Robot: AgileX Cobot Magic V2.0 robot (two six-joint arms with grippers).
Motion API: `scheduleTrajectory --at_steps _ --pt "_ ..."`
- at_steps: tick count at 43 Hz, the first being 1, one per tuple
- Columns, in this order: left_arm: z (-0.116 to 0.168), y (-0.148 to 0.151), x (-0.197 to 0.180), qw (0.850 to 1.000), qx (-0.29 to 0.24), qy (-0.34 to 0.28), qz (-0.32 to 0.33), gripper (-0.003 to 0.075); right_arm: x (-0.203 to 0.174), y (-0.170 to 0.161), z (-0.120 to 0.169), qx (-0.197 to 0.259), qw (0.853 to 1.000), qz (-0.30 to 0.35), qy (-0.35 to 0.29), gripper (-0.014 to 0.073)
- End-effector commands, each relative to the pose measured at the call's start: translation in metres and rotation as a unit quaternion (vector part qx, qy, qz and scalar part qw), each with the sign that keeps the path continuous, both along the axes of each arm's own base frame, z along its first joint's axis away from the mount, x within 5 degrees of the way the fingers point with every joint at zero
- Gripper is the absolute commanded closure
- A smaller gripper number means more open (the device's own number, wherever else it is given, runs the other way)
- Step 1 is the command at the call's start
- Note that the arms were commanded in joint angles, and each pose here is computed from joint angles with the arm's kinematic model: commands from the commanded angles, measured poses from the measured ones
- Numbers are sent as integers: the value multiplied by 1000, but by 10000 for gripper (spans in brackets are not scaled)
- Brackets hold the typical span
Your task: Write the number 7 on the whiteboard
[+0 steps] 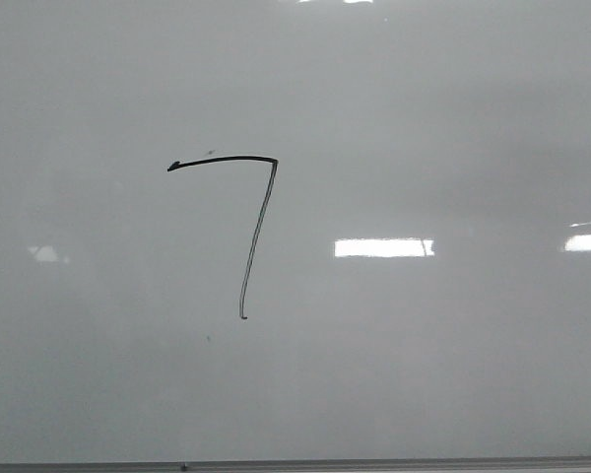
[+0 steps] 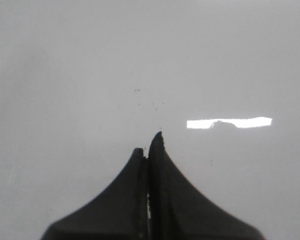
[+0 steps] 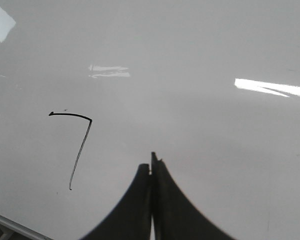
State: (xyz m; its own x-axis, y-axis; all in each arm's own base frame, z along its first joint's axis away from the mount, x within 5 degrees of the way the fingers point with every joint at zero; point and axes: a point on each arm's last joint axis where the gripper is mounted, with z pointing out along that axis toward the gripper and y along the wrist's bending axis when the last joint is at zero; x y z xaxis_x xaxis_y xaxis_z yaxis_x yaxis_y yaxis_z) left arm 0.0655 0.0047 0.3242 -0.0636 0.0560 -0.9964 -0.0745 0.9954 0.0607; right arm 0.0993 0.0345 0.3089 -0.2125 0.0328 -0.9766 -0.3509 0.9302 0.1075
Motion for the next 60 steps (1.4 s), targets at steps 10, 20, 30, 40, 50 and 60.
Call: scheduleTrajectory --at_steps 10,20,30,40,50,60 --pt "11 0 0 999 -5 -44 1 741 1 -3 12 17 999 -21 -26 664" --pt "11 0 0 999 -5 -43 1 741 1 -3 12 17 999 -21 -26 664" --pt "1 1 2 999 0 -45 3 741 1 -3 12 17 999 -21 -26 664" --pt "-39 -5 -6 997 5 -62 -37 741 1 -3 12 17 999 -20 -26 664" --pt "-90 -5 -15 997 -7 -60 -39 741 1 -3 12 17 999 -20 -26 664" --pt "-119 -4 -10 998 -9 -51 -30 741 1 -3 11 17 999 -19 -25 664"
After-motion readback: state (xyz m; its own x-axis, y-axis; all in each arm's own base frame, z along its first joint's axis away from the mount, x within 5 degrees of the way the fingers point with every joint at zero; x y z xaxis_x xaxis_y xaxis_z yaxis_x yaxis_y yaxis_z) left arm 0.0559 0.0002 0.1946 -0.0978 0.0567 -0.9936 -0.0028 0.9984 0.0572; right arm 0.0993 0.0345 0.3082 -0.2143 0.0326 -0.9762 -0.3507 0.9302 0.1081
